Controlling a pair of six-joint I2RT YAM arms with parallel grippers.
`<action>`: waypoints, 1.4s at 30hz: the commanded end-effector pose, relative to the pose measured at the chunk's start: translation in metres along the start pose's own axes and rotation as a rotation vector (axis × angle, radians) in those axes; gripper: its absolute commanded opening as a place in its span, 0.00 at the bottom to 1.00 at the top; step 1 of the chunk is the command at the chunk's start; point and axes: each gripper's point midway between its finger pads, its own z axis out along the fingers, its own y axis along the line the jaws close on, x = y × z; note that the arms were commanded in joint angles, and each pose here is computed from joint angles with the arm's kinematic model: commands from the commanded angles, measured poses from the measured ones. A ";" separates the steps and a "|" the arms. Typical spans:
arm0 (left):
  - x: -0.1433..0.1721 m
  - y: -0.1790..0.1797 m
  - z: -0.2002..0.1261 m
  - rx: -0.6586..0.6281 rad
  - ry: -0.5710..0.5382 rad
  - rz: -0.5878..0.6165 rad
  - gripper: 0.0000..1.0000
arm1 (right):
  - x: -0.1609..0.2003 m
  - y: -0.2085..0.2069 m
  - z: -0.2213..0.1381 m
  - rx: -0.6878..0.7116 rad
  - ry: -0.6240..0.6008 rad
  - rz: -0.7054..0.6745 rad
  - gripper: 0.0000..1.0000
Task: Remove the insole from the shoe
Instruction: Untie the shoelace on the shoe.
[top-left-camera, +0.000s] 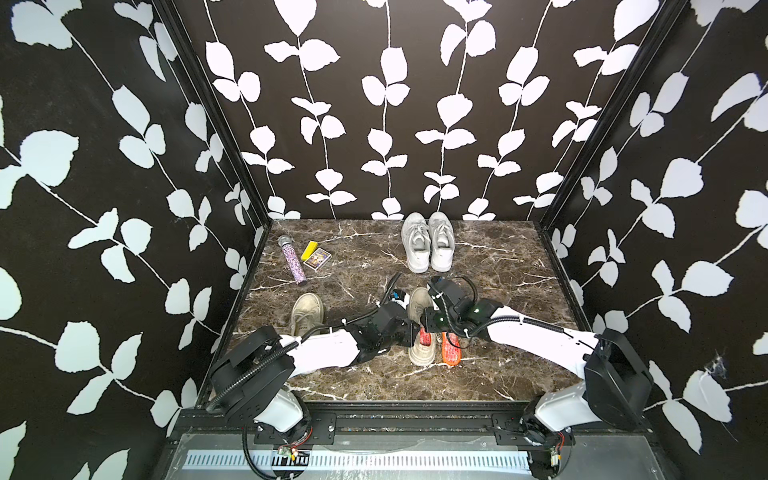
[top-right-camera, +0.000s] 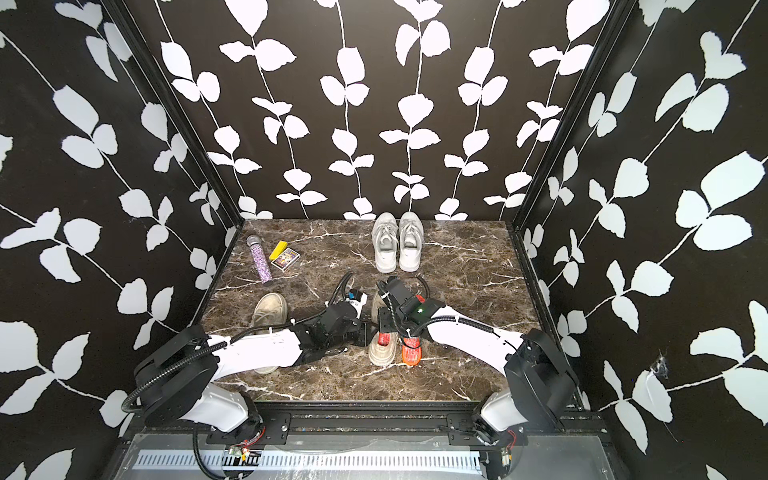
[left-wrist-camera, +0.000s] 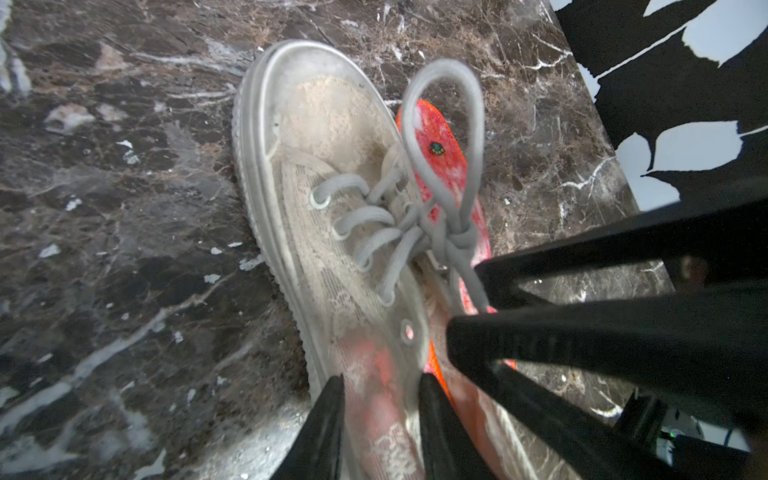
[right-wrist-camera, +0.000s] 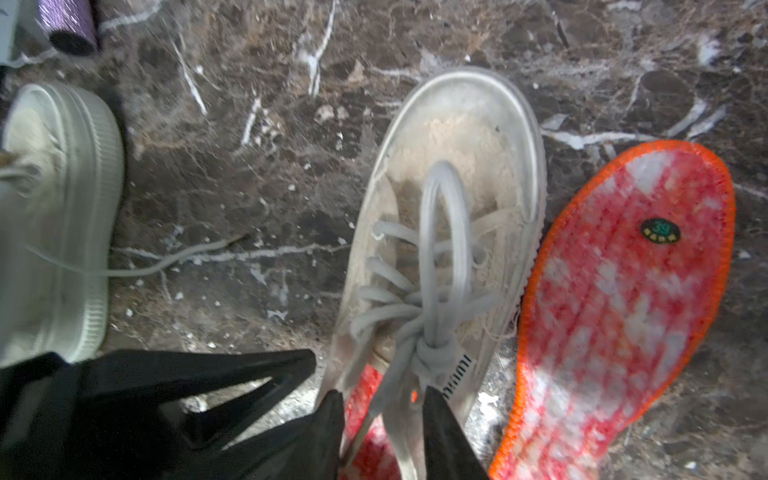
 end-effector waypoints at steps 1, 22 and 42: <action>-0.001 0.000 0.002 0.000 -0.004 -0.002 0.34 | -0.005 0.000 -0.004 0.031 -0.011 -0.020 0.24; -0.012 0.002 0.023 -0.069 -0.005 0.023 0.56 | -0.007 0.007 -0.025 -0.018 -0.069 -0.056 0.00; -0.001 0.052 0.023 -0.246 0.033 -0.119 0.00 | -0.014 -0.003 -0.066 -0.044 -0.217 -0.105 0.00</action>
